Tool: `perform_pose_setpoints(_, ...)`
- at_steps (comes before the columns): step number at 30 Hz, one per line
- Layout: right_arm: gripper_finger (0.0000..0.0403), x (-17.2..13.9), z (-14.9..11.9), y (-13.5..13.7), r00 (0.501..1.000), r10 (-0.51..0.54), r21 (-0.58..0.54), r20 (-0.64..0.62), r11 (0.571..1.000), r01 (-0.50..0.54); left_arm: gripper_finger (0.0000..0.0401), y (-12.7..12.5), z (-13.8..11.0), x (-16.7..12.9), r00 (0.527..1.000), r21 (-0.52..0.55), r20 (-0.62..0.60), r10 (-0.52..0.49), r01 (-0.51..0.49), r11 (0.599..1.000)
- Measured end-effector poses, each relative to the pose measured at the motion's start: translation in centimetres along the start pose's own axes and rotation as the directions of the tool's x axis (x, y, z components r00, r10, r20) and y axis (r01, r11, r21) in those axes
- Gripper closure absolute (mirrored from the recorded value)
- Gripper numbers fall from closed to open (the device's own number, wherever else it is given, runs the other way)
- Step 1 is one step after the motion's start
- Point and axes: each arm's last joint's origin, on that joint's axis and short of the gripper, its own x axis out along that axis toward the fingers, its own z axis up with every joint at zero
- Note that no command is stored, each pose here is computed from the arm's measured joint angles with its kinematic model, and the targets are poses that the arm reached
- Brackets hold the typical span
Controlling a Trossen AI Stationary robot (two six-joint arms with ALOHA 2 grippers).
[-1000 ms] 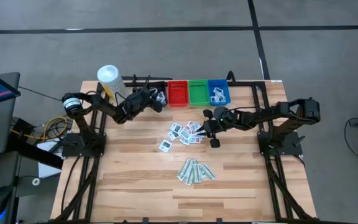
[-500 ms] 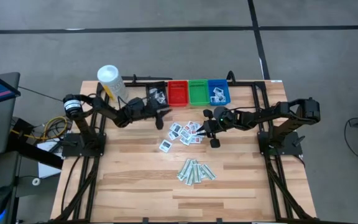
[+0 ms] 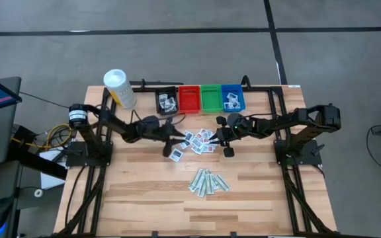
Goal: Pick & Place First Aid Supplies
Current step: Put the black towelette pack into the black bin
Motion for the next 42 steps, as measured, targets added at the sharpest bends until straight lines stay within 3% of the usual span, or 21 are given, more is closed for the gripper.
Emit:
perform_pose_setpoints(14, 0.0338, 0.0, 0.0, 0.0, 1.0, 0.0, 0.003, -0.001, 1.0, 0.0, 0.0293, -4.0, -2.2, 0.3, 0.96, -0.043, -0.241, -0.142, 0.135, 0.99)
perform_pose_setpoints(42, 0.0338, 0.0, 0.0, 0.0, 1.0, 0.0, 0.002, 0.001, 1.0, 0.0, 0.0293, -4.4, -2.3, 0.2, 0.964, -0.041, -0.253, -0.08, 0.072, 0.997)
